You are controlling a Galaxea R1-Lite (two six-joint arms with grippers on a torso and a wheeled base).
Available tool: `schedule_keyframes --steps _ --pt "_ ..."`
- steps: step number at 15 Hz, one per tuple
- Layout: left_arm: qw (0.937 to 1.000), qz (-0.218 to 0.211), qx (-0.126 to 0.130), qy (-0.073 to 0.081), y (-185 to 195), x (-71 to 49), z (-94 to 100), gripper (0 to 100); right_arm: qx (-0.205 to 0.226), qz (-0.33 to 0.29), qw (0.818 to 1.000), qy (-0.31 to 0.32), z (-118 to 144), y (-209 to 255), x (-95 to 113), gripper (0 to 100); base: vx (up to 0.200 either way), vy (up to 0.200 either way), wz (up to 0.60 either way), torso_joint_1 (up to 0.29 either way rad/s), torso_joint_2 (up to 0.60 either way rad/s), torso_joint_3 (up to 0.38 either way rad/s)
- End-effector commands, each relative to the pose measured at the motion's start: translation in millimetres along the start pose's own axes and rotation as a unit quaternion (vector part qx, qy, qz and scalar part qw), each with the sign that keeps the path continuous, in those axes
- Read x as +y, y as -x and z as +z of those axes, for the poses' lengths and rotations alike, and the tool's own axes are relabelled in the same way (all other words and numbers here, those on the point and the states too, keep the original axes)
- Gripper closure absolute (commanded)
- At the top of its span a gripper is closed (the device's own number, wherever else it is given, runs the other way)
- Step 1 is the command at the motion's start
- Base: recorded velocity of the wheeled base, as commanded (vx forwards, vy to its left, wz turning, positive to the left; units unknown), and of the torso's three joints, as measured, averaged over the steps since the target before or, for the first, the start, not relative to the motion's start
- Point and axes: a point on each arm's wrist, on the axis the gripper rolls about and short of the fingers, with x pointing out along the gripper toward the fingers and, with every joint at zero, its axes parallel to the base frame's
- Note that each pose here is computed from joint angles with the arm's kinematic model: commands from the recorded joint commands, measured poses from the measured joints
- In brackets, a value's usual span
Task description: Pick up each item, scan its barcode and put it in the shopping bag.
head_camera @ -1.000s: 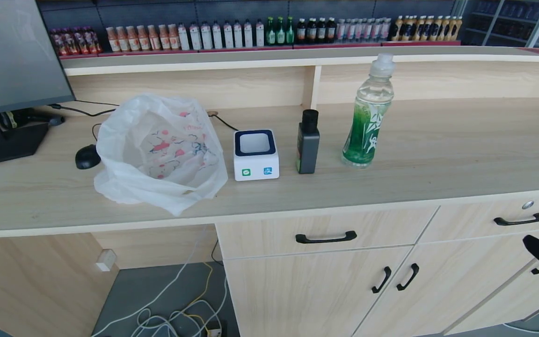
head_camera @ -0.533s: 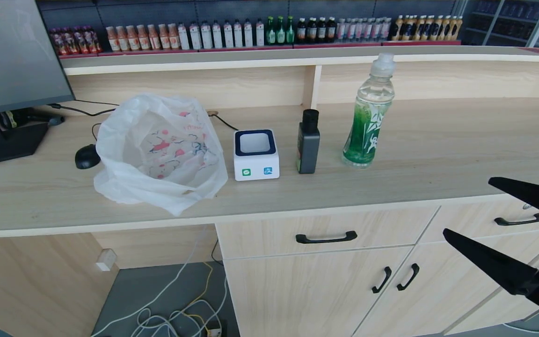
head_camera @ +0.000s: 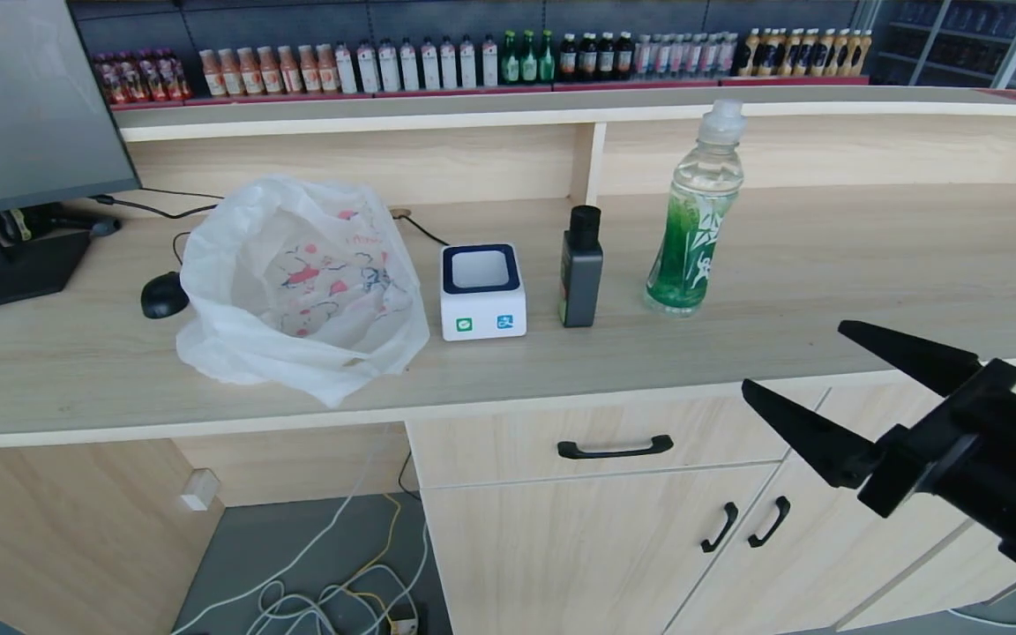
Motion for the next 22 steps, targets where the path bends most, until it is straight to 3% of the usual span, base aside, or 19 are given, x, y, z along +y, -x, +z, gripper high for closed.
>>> schedule_keyframes --steps 1,4,8,15,22 --pt "1.0000 0.000 0.000 0.000 0.0 0.0 0.0 0 0.031 -0.013 0.999 0.002 -18.6 -30.2 9.3 0 0.000 0.000 0.00 0.000 0.00 0.000" --pt "1.0000 -0.001 0.000 0.000 0.0 0.0 0.0 0 0.023 -0.023 0.999 -0.014 -24.5 -62.9 23.3 0 0.000 0.000 0.00 0.000 0.00 0.000" --pt "1.0000 -0.001 0.000 0.000 0.0 0.0 0.0 0 -0.004 -0.091 0.993 -0.069 -23.0 -107.0 42.2 0 0.000 0.000 0.00 0.000 0.00 0.000" --pt "1.0000 -0.001 0.000 0.000 0.0 0.0 0.0 0 -0.052 -0.123 0.988 -0.081 -12.8 -171.8 54.6 0 0.000 0.000 0.00 0.000 0.00 0.000" --pt "1.0000 0.000 0.000 0.000 0.0 0.0 0.0 0 -0.048 -0.119 0.990 -0.062 -22.6 -189.9 60.6 0 0.000 0.000 0.00 0.000 0.00 0.000"
